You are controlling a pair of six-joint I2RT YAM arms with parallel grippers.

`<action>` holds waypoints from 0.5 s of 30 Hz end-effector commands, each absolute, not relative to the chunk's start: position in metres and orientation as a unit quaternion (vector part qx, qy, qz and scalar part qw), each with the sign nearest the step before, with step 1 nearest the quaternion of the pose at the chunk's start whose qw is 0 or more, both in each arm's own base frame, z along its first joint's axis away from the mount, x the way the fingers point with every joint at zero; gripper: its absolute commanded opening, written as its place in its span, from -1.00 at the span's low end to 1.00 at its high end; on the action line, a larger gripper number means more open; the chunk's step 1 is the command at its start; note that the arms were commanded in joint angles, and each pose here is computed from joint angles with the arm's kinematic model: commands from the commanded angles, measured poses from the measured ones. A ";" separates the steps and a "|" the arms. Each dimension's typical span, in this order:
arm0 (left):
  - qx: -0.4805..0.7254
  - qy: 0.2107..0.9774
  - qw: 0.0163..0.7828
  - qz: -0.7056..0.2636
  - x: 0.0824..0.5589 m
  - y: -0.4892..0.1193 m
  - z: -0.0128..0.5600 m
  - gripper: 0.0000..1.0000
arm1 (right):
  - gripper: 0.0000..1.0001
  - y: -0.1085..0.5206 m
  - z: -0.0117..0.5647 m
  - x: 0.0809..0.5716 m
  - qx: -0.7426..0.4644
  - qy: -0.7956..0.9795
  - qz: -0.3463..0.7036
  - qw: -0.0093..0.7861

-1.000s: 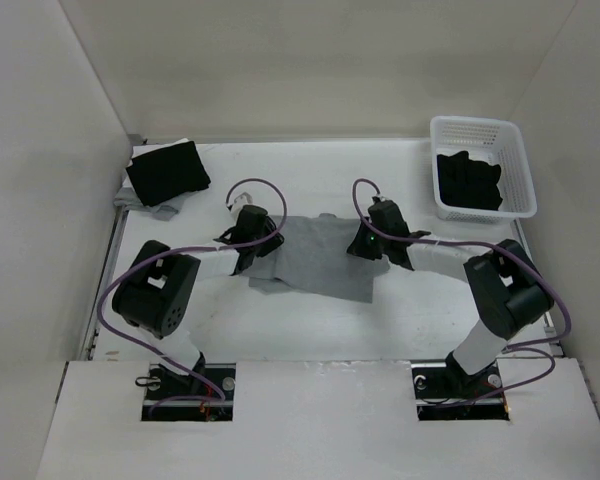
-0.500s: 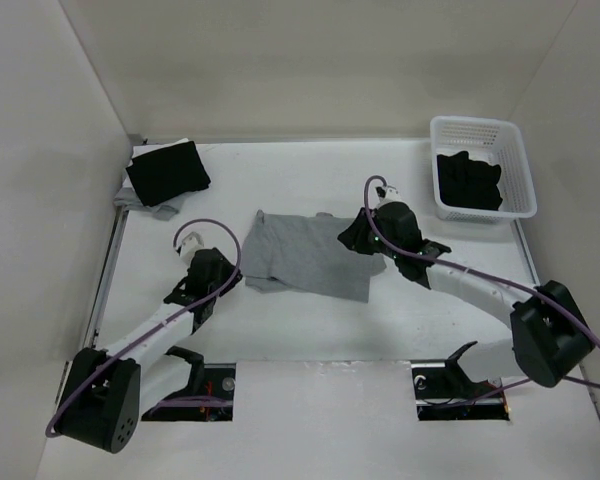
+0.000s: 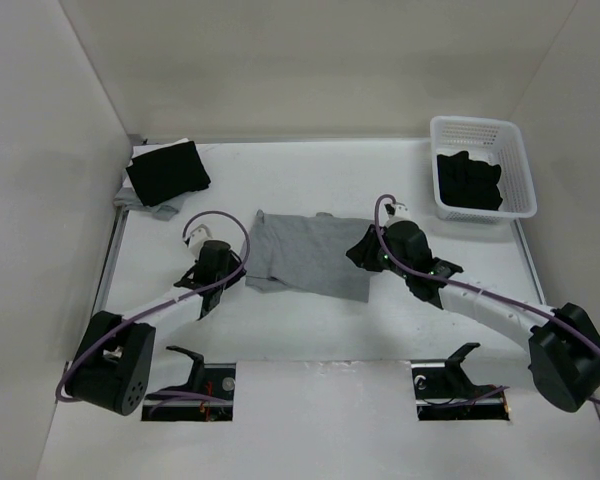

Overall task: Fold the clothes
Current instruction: Flatten the tank top out

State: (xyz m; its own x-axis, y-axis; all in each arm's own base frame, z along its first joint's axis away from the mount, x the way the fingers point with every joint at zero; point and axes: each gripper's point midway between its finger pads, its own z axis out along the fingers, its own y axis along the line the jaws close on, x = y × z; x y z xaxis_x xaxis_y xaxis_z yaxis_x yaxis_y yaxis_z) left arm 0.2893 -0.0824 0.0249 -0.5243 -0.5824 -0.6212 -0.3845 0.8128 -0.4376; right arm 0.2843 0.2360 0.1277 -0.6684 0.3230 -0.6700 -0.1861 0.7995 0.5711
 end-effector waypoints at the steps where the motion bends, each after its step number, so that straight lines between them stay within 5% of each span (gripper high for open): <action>1: -0.260 0.881 0.379 -0.112 0.283 -0.086 0.014 -0.37 | -0.44 0.240 0.142 0.288 0.044 0.842 0.327 0.427; 10: -0.255 0.883 0.379 -0.112 0.286 -0.089 0.012 -0.78 | -0.43 0.231 0.130 0.286 0.055 0.849 0.308 0.425; 15: -0.249 0.870 0.401 -0.141 0.290 -0.099 0.033 -0.93 | -0.20 0.204 0.096 0.272 0.081 0.881 0.245 0.396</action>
